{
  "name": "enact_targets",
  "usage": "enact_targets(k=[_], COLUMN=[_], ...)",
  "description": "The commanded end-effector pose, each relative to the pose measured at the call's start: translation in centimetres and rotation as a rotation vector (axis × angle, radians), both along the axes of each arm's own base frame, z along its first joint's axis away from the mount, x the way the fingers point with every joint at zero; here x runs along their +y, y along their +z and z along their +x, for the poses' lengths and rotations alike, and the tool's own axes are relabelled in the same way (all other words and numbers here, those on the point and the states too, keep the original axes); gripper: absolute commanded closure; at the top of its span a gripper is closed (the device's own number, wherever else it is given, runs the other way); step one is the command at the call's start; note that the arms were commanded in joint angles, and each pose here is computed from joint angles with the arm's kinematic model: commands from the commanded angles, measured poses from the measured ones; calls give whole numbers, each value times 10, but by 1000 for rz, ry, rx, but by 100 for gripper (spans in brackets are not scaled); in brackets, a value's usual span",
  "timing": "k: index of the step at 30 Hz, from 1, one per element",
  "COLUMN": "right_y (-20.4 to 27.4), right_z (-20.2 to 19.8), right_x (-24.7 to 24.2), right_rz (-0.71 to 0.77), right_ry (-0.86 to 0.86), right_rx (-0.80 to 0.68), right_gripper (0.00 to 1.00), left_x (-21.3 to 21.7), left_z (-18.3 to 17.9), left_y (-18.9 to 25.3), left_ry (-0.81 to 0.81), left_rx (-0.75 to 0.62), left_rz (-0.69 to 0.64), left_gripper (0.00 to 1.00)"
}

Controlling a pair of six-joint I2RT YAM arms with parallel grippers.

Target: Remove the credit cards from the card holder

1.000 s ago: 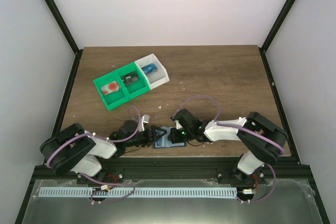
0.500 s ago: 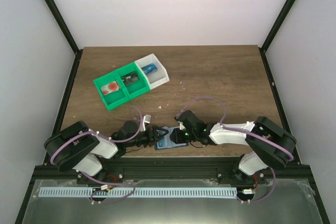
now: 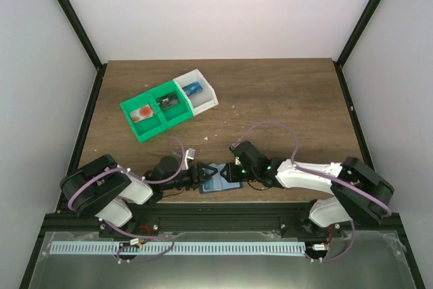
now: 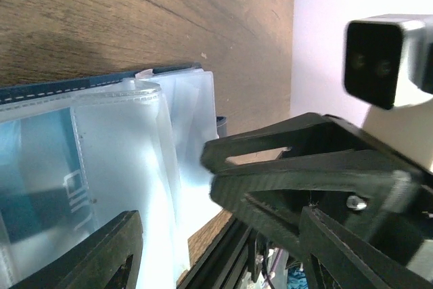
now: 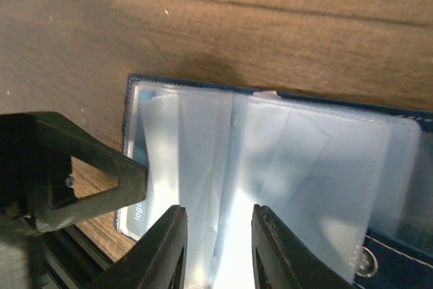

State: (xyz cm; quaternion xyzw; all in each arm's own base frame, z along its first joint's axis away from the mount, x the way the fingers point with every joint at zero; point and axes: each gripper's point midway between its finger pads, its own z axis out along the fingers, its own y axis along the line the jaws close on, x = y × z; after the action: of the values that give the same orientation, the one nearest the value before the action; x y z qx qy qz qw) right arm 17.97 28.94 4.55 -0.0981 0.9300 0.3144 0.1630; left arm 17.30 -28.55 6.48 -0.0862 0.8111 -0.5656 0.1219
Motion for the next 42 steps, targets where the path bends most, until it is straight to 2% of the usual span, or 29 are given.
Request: enact_targets(k=[1,12,26,33,42], right_y=[6,-6,-7,-9,-23], right_z=[6,14,13,12,1], right_x=[-16,-57,-66,-72,-58], right_rz=[-43,-115,-102,-124,-85], right_ry=[-51,-148,-163,-170,-107], right_rx=[-54,-35,-24,-27,48], right_gripper=[70,60,60,59,58], left_x=[-8,-20,-46,-27,10], left_z=[0,2,2,1,13], left_y=[11,17,30,15,6], left_ry=[-20,-48,-95,-49,49], left_rx=[-27,-38,-53,-72,-136], left_rz=[-38,-60,-130,-11,266], left_gripper=[35,35,36,34,24])
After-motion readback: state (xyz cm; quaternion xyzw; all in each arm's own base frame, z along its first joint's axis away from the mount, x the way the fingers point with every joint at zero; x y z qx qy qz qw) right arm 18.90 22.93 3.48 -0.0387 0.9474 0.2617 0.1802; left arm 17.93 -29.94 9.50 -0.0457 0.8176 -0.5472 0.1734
